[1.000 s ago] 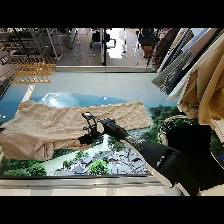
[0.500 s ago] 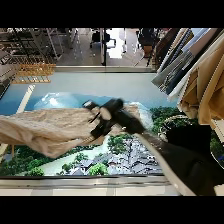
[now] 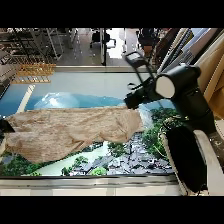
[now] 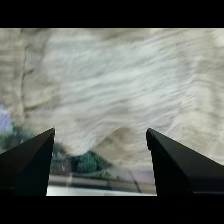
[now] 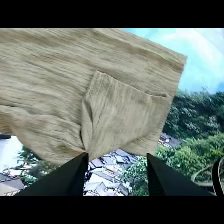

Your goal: Fold the clothes and pants, and hang the long-sleeved shirts on hangers.

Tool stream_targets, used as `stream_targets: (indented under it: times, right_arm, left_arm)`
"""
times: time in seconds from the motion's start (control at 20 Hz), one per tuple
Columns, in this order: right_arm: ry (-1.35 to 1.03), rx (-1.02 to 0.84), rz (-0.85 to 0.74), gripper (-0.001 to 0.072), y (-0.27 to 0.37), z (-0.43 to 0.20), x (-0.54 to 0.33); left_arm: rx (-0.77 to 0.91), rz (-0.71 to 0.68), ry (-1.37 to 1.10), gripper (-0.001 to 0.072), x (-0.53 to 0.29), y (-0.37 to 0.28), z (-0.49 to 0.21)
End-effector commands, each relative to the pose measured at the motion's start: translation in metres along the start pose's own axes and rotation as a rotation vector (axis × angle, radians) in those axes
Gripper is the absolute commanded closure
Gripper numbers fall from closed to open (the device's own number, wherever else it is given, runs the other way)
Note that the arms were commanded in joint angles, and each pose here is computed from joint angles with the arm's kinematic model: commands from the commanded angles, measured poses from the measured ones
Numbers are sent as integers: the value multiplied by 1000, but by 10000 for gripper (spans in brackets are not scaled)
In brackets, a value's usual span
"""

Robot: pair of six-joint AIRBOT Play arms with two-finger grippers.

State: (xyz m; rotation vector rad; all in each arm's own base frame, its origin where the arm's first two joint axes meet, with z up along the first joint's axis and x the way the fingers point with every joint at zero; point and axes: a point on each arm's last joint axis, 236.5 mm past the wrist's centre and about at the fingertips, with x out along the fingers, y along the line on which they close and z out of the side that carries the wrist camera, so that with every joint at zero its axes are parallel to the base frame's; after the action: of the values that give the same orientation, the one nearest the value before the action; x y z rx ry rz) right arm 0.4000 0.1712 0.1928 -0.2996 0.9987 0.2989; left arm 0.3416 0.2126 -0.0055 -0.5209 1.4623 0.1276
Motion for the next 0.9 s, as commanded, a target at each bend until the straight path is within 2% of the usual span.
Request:
stream_targets:
  times: [0.0, 0.1, 0.25, 0.45, 0.6, 0.65, 0.7, 0.75, 0.8, 0.85]
  right_arm:
    - [131, 189, 23, 330, -44, -41, 38]
    - [229, 291, 133, 330, -44, -75, 69]
    - [234, 422, 263, 328, -37, -103, 108]
    - [204, 587, 406, 286, -19, -117, 142]
    - [195, 678, 493, 284, 2, -121, 171]
    - [202, 692, 518, 242, 11, -121, 181]
    - [200, 686, 535, 173, 20, -119, 192]
    - [175, 663, 534, 176, 27, -114, 206]
    - [134, 647, 513, 212, 29, -107, 218]
    - [84, 641, 480, 215, 27, -98, 230]
  left_arm:
    - [-129, -22, 118, 86, 8, 18, -37]
    - [-196, -28, 117, 86, 21, 33, -54]
    - [-321, -43, 57, 86, 47, 56, -75]
    - [-458, -278, -85, 85, 70, 41, -71]
    - [-472, -359, -179, 105, 70, 33, -54]
    - [-480, -374, -198, 199, 68, 31, -49]
    - [-480, -387, -213, 415, 67, 29, -45]
    - [-461, -394, -222, 652, 65, 28, -43]
    - [-445, -397, -220, 696, 65, 26, -44]
    - [-444, -401, -217, 697, 64, 26, -45]
